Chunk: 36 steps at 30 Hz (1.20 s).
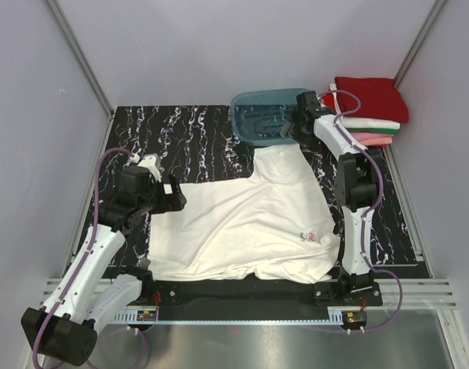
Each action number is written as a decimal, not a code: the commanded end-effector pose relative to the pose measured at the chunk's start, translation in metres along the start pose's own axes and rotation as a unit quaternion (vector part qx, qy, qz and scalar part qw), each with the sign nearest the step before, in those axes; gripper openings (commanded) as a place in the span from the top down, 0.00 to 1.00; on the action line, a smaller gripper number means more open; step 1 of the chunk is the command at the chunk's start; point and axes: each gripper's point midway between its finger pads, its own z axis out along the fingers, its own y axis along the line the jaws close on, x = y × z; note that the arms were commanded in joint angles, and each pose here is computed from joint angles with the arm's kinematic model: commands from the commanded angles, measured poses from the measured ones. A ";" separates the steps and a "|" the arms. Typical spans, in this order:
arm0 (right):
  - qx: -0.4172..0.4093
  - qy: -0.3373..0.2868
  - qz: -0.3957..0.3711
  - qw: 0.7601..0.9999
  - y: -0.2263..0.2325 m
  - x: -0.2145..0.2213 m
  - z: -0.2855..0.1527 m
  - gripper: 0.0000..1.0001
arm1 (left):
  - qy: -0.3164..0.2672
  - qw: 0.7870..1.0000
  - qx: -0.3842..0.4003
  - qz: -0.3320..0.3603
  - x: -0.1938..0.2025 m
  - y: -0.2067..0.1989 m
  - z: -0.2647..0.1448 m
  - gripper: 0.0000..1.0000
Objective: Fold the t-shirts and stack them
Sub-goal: Flatten the tshirt out
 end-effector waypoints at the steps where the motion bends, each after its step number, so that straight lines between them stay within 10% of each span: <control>1: -0.011 -0.029 0.027 0.999 0.004 -0.033 -0.012 0.08 | -0.016 1.000 0.022 0.010 -0.008 -0.007 0.002 0.01; 10: -0.015 0.010 0.026 0.999 0.021 -0.027 0.036 0.20 | -0.014 1.000 0.025 0.010 -0.007 -0.008 0.002 0.01; 16: -0.057 0.021 0.013 0.998 0.052 -0.023 0.044 0.84 | -0.015 0.999 0.026 0.010 -0.007 -0.009 0.002 0.01; 20: -0.131 0.007 -0.048 0.990 0.105 -0.009 0.024 1.00 | -0.013 1.000 0.027 0.010 -0.007 -0.009 0.003 0.01; 33: -0.443 0.001 -0.121 0.888 0.336 0.142 -0.047 0.97 | -0.023 1.000 0.014 0.006 -0.008 -0.004 0.000 0.01; 36: -0.492 -0.020 -0.079 0.867 0.372 0.159 -0.063 0.15 | -0.026 1.000 0.005 0.005 -0.010 -0.001 -0.001 0.01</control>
